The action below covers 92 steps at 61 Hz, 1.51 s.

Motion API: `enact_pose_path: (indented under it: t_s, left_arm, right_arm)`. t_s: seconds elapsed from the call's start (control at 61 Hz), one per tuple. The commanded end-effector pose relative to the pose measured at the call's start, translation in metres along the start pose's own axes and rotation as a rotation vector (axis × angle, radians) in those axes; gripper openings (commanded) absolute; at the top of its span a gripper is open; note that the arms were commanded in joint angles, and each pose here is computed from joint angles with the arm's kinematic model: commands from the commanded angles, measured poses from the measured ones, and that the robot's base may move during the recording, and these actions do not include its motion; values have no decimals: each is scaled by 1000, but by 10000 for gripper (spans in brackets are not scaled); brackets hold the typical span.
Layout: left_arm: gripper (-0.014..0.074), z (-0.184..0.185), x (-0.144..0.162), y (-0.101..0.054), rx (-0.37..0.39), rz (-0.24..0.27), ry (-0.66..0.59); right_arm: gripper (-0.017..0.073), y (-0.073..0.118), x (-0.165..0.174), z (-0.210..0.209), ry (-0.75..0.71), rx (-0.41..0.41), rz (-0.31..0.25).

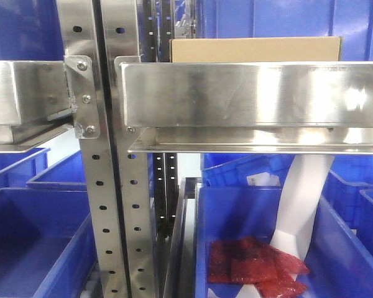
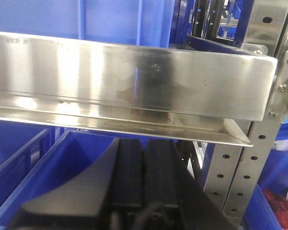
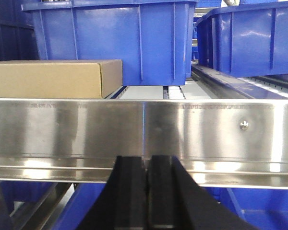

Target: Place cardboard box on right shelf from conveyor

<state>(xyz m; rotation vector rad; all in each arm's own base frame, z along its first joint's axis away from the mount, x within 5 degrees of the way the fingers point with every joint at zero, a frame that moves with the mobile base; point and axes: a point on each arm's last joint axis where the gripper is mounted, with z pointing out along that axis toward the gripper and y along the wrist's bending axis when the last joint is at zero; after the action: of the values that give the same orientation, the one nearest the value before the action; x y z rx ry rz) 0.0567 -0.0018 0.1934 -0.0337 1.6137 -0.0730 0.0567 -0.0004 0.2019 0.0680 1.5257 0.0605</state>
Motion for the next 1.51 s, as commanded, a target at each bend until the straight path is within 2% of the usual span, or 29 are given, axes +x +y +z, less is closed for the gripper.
enact_pose_path:
  t_s: [0.0,1.245,1.294,1.376,1.491]
  left_arm:
    - [-119,-1,-9,0,-1,-7,-94]
    - [-119,-1,-9,0,-1,-7,-94]
    - [-119,-1,-9,0,-3,10,-92]
    - [-119,-1,-9,0,-3,13,-99]
    - [-119,-1,-8,-2,28,13,-90]
  right_arm:
    - [53,1,-11,-2,-115,-2,-33]
    - [53,1,-11,-2,-114,-2,-32]
    - [53,1,-11,-2,-114,-2,-32]
    - [53,1,-11,-2,-114,-2,-32]
    - [53,1,-11,-2,-114,-2,-32]
